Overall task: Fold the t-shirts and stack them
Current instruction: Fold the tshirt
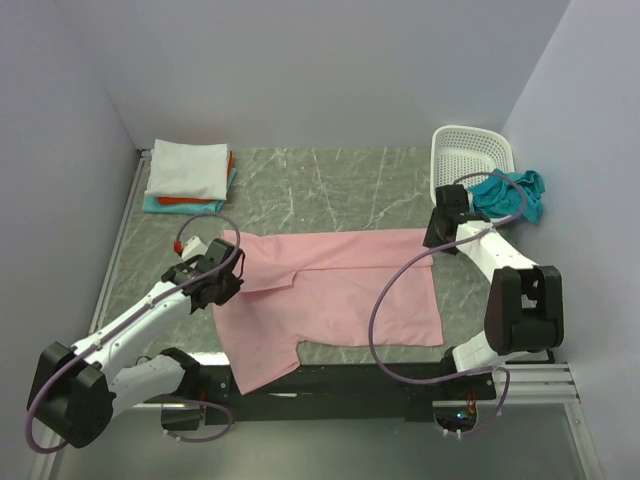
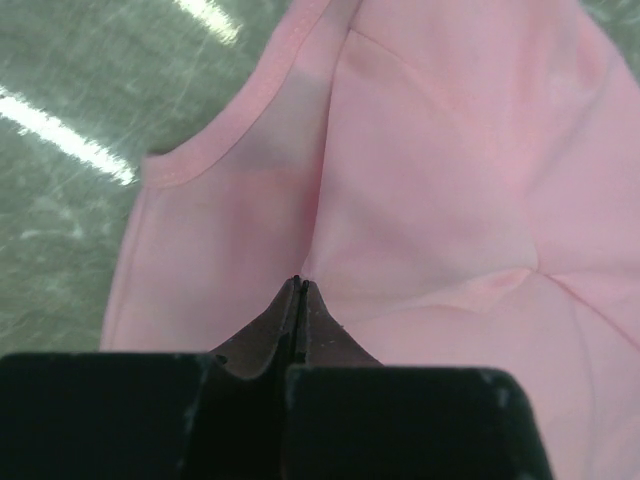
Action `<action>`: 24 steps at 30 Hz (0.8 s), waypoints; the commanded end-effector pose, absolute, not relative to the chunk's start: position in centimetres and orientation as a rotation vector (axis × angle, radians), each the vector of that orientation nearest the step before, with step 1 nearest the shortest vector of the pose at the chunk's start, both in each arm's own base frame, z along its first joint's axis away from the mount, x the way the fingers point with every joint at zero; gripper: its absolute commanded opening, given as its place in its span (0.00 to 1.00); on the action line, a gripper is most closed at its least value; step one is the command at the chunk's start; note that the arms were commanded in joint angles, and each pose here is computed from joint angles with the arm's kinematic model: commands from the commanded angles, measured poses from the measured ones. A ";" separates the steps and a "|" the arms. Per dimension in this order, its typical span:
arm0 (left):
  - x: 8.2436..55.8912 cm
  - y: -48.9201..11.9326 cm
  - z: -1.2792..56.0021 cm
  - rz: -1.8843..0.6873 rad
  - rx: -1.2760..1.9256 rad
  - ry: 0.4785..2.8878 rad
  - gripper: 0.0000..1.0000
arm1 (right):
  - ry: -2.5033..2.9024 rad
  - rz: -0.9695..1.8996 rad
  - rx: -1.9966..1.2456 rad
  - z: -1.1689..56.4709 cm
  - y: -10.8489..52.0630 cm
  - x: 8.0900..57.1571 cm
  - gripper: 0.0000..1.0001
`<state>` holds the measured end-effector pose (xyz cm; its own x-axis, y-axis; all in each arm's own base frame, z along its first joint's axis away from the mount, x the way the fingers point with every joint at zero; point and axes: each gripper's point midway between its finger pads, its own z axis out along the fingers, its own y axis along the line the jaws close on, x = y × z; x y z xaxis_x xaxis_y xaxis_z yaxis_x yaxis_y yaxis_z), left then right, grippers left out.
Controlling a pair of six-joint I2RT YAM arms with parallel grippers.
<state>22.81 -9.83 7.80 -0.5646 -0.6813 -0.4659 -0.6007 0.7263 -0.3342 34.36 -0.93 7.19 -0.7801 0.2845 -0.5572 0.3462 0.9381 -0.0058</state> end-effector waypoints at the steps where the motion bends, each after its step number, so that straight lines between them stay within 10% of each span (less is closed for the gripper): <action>1: 21.2 -9.4 7.8 -0.192 -1.004 2.362 0.02 | 2.445 -0.213 0.594 8.7 -2.4 33.1 0.49; 8: 22.2 -10.9 11.6 -0.363 -0.904 2.307 0.96 | 2.361 0.039 0.507 13.2 0.7 33.7 0.71; 24: 34.4 -13.1 12.2 -0.425 -0.762 2.264 0.99 | 2.415 0.431 0.168 13.4 11.3 37.5 0.80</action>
<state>30.88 -12.43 11.18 -0.5869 -0.6289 -0.5100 -0.4753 0.7775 -0.4117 35.50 10.30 12.92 -0.7753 0.2142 -0.5941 0.0214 0.9491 0.3143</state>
